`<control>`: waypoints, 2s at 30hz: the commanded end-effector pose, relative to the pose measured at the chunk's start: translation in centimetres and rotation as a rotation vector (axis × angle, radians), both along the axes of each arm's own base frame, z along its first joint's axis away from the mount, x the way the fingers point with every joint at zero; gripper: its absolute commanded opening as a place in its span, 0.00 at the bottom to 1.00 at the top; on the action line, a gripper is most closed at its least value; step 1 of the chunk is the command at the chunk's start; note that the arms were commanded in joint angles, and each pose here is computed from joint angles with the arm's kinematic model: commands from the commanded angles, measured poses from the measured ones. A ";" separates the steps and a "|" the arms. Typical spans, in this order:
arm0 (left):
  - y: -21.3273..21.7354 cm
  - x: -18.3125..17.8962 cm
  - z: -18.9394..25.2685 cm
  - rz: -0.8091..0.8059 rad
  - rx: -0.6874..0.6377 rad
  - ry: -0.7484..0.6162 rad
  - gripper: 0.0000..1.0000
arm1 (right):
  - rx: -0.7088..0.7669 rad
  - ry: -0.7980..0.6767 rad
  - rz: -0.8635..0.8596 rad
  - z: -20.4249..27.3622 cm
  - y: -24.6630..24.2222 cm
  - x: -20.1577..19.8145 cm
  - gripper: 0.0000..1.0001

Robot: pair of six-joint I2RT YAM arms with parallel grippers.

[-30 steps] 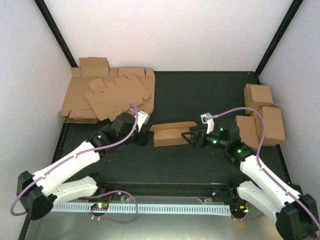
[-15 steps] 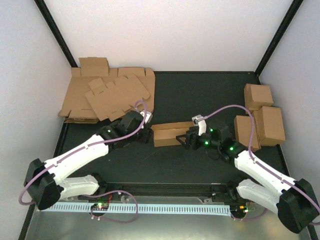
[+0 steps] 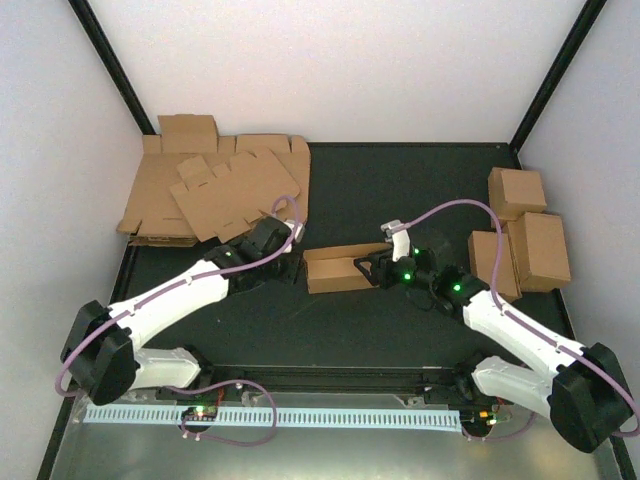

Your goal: Fold the paper box

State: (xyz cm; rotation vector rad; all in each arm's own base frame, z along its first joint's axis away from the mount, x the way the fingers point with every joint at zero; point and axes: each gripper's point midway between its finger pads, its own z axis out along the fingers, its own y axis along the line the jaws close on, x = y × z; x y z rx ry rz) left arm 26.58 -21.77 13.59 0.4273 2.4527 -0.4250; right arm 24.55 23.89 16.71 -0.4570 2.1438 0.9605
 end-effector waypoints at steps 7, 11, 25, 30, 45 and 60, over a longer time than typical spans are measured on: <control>-0.5 0.5 0.4 0.019 -0.030 0.025 0.35 | -0.056 -0.108 -0.050 2.1 -1.0 1.0 0.54; -0.7 0.6 -0.6 0.023 -0.021 0.054 0.31 | -0.055 -0.102 -0.036 1.9 -0.8 0.8 0.54; -0.7 0.5 -0.5 0.051 -0.045 0.067 0.13 | -0.104 -0.123 -0.120 1.2 -2.5 1.4 0.54; -0.7 0.3 -0.6 0.057 -0.052 0.080 0.22 | -0.141 -0.126 -0.148 1.0 -3.1 1.7 0.54; -1.2 -0.3 -0.8 0.044 -0.101 0.106 0.27 | -0.218 -0.155 -0.323 1.7 -6.4 2.7 0.55; -1.7 -0.6 -0.2 0.047 -0.151 0.117 0.24 | -0.268 -0.087 -0.477 1.6 -9.7 5.3 0.60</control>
